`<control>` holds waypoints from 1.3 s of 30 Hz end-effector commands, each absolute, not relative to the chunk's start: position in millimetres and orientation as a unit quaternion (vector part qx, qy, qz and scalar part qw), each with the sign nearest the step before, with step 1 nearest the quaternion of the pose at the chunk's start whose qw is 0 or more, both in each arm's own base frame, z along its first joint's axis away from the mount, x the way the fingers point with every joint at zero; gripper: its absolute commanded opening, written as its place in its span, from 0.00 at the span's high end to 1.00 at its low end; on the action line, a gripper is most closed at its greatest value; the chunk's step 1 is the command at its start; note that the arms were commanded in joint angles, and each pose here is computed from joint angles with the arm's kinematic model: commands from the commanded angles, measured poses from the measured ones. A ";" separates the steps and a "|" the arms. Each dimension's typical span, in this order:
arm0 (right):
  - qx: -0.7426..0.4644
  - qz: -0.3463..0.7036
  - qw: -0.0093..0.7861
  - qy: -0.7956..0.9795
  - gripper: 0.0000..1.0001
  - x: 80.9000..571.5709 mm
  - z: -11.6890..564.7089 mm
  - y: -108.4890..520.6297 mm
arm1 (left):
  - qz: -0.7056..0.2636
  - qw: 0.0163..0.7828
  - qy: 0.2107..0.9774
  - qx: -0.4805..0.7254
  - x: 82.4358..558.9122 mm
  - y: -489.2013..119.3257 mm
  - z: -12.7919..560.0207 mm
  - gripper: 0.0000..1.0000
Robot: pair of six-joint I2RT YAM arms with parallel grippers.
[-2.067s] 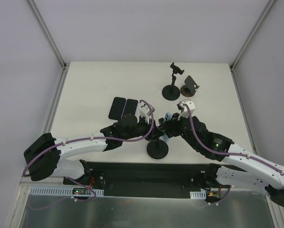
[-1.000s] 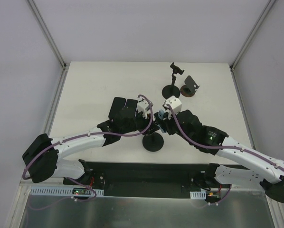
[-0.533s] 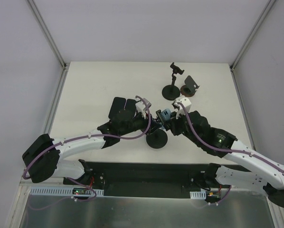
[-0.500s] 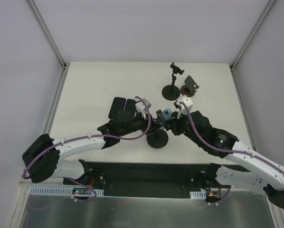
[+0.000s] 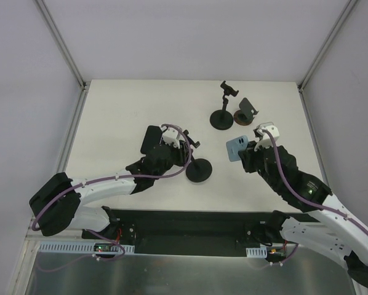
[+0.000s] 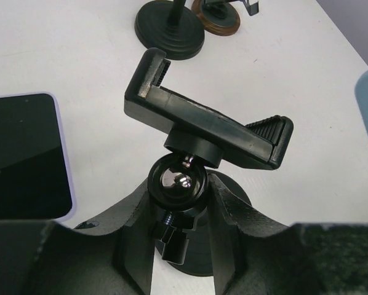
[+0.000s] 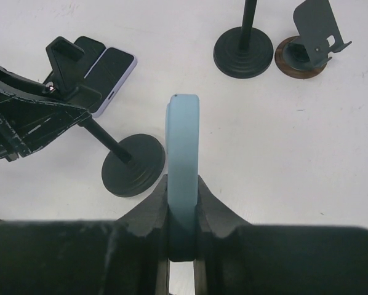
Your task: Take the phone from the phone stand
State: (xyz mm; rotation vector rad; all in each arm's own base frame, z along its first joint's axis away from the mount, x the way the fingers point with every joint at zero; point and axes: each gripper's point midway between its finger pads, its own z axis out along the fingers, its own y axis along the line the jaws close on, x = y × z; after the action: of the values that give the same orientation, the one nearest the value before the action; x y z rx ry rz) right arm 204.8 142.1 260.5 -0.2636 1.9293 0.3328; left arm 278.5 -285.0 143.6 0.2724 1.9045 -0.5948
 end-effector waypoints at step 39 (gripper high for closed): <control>-0.033 0.139 0.679 0.721 0.99 195.0 297.6 82.6 | -0.241 0.532 0.769 0.260 390.4 -424.7 194.1 1.00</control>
State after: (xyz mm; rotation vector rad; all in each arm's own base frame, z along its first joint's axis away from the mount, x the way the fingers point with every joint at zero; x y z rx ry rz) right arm 191.6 86.9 268.0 -0.1574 1.7179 0.2730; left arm 368.3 -396.9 152.0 0.6344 1.9365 -0.4987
